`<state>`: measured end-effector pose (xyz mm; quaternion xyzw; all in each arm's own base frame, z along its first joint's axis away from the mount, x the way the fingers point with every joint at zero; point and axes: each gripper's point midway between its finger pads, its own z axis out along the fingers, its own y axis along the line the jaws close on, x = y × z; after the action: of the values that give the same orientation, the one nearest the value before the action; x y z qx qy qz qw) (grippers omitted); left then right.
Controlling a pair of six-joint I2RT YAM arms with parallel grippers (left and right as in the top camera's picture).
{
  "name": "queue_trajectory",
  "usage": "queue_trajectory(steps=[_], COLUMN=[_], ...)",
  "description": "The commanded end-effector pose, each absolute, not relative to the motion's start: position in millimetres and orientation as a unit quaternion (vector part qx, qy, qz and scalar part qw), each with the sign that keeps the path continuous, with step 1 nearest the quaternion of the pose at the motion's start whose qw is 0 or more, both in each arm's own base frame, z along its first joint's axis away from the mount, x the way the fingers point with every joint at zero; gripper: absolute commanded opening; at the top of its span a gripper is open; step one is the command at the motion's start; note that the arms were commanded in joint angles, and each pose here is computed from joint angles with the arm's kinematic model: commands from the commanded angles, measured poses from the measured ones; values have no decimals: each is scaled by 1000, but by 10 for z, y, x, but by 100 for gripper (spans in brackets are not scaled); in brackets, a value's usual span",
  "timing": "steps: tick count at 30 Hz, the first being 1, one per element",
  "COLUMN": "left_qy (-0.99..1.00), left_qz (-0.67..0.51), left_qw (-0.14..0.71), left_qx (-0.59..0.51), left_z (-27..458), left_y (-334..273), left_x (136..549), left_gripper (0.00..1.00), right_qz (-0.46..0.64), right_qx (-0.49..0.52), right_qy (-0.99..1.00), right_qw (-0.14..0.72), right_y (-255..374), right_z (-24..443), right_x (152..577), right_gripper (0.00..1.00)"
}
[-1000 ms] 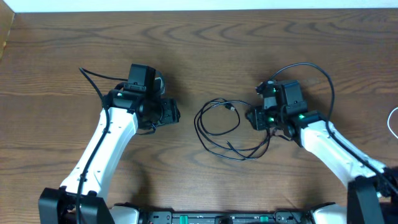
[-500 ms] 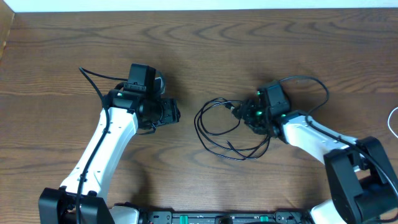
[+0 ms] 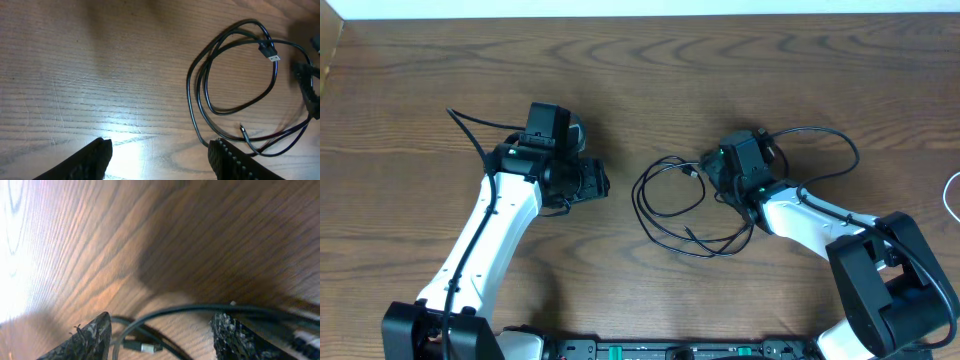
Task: Untangle cables
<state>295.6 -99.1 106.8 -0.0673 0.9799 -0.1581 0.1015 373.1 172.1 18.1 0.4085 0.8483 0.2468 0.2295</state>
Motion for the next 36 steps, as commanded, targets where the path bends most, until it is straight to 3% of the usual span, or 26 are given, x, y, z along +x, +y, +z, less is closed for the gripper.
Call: queue_trajectory(steps=[1, 15, 25, 29, 32, 36], left_qy=[980, 981, 981, 981, 981, 981], left_qz=[-157, -155, -155, -155, -155, -155], left_qw=[104, 98, 98, 98, 98, 98], left_qx=[-66, -67, -67, -67, -67, -69], left_z=[1088, 1081, 1081, 1081, 1079, 1079], left_y=[-981, -977, -977, -977, -976, -976], left_x=[2971, 2946, 2945, 2945, 2944, 2944], left_gripper=[66, 66, 66, 66, 66, 66], right_qz=[229, 263, 257, 251, 245, 268], right_qx=[428, 409, 398, 378, 345, 228], right_qy=[838, 833, 841, 850, 862, 885], right_qw=[249, 266, 260, 266, 279, 305], right_y=[1669, 1903, 1990, 1991, 2003, 2194], right_z=[141, -36, -126, -123, -103, 47], right_x=[3766, 3923, 3855, 3858, 3876, 3939], right_gripper=[57, 42, 26, 14, 2, 1])
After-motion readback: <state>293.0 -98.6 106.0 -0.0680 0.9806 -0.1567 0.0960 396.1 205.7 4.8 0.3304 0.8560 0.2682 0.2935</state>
